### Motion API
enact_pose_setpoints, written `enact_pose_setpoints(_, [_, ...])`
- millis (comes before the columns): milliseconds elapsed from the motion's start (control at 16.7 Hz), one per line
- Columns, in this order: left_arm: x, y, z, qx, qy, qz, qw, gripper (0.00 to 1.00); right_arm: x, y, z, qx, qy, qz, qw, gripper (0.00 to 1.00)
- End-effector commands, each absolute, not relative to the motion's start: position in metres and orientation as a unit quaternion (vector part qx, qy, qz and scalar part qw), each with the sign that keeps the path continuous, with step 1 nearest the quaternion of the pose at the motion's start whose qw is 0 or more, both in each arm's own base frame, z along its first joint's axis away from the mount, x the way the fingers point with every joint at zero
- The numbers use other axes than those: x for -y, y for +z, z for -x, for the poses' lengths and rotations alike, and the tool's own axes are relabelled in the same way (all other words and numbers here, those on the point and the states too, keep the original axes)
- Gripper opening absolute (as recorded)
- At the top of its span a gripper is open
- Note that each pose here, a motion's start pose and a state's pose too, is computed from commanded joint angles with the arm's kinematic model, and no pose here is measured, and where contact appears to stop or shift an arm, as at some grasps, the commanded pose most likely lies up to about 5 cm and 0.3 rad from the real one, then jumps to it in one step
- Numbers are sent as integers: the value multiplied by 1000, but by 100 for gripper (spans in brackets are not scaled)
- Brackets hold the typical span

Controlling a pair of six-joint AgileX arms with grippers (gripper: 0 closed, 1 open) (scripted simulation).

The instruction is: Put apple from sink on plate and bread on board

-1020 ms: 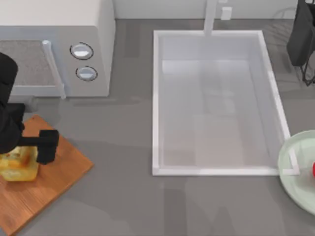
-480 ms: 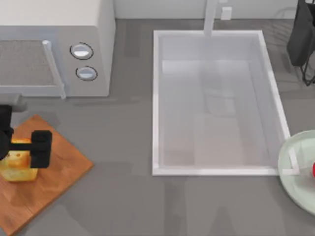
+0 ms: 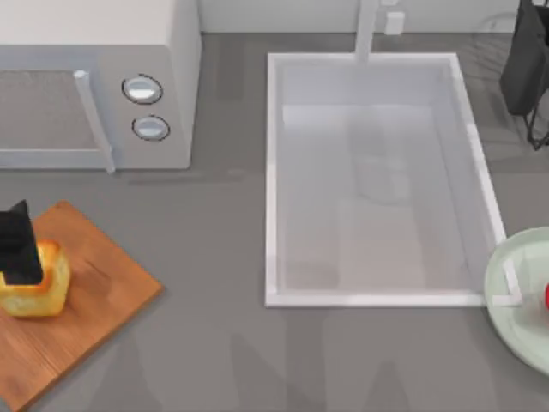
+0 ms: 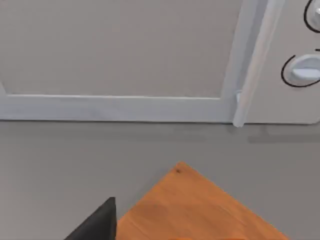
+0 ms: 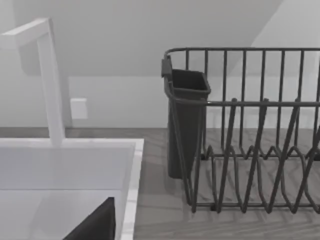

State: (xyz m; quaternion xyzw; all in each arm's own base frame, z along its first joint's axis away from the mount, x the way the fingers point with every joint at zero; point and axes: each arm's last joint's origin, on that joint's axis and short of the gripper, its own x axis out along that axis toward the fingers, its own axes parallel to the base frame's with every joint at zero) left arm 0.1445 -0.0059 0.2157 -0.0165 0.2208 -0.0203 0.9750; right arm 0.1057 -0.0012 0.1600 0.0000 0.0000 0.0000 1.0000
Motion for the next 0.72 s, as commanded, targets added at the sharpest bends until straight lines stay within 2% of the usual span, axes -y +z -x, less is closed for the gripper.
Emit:
enact_pose_setpoints(180, [3, 207, -118, -99, -13, 15, 995, 100, 1, 160, -106, 0, 0, 0, 1000, 100])
enact_pose_setpoints(300, [2, 192, -109, -46, -8, 10, 999, 100, 1, 160, -106, 0, 0, 0, 1000, 100])
enact_pose_setpoints(540, [1, 163, -106, -3, -1, 1, 1000, 100, 1, 160, -106, 0, 0, 0, 1000, 100])
enact_pose_setpoints(720, [1, 160, -106, 0, 0, 0, 1000, 100, 1, 160, -106, 0, 0, 0, 1000, 100])
